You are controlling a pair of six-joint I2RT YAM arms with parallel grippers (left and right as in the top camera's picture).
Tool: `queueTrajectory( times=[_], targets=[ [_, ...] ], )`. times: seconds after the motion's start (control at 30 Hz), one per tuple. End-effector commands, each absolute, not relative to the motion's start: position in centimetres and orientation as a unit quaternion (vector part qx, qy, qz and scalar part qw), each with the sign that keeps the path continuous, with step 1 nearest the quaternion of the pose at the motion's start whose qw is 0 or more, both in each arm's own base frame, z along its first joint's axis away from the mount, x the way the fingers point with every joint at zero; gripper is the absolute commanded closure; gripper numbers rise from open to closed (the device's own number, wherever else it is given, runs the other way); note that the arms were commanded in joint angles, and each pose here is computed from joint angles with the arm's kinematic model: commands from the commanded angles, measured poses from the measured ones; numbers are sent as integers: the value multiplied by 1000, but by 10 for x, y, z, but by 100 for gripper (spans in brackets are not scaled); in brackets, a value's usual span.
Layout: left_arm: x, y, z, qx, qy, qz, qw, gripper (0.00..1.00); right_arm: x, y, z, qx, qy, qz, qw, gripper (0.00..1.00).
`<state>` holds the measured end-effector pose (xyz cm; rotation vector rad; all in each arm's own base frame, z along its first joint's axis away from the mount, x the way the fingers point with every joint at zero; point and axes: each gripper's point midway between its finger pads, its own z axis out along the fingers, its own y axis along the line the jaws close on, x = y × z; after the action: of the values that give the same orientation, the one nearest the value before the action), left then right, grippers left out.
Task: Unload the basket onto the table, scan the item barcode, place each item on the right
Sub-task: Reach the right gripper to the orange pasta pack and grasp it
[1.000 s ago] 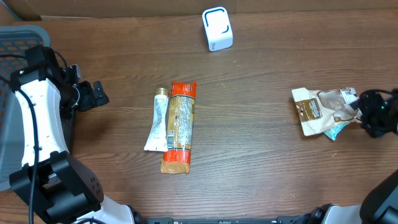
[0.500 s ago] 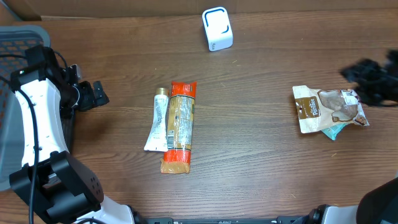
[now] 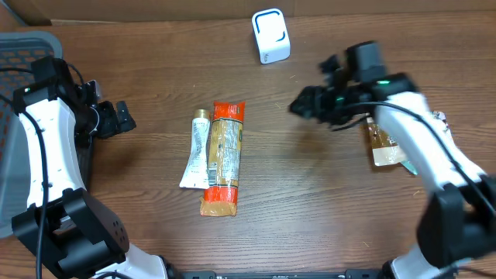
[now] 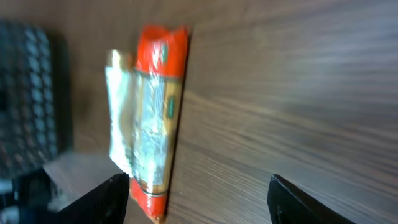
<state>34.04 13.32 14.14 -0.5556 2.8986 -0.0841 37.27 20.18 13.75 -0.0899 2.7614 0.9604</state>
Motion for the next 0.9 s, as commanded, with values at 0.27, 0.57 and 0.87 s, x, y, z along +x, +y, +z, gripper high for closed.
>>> queueTrajectory(
  times=[0.27,0.57,0.87],
  targets=[
    [343,136,143,-198,975,-30,97,0,339,316,64,-106,925,364,20,29],
    [343,136,143,-198,975,-30,97,0,332,361,32,-103,921,376,16,29],
    [343,136,143,-198,975,-30,97,0,337,360,-8,-77,943,324,26,32]
  ],
)
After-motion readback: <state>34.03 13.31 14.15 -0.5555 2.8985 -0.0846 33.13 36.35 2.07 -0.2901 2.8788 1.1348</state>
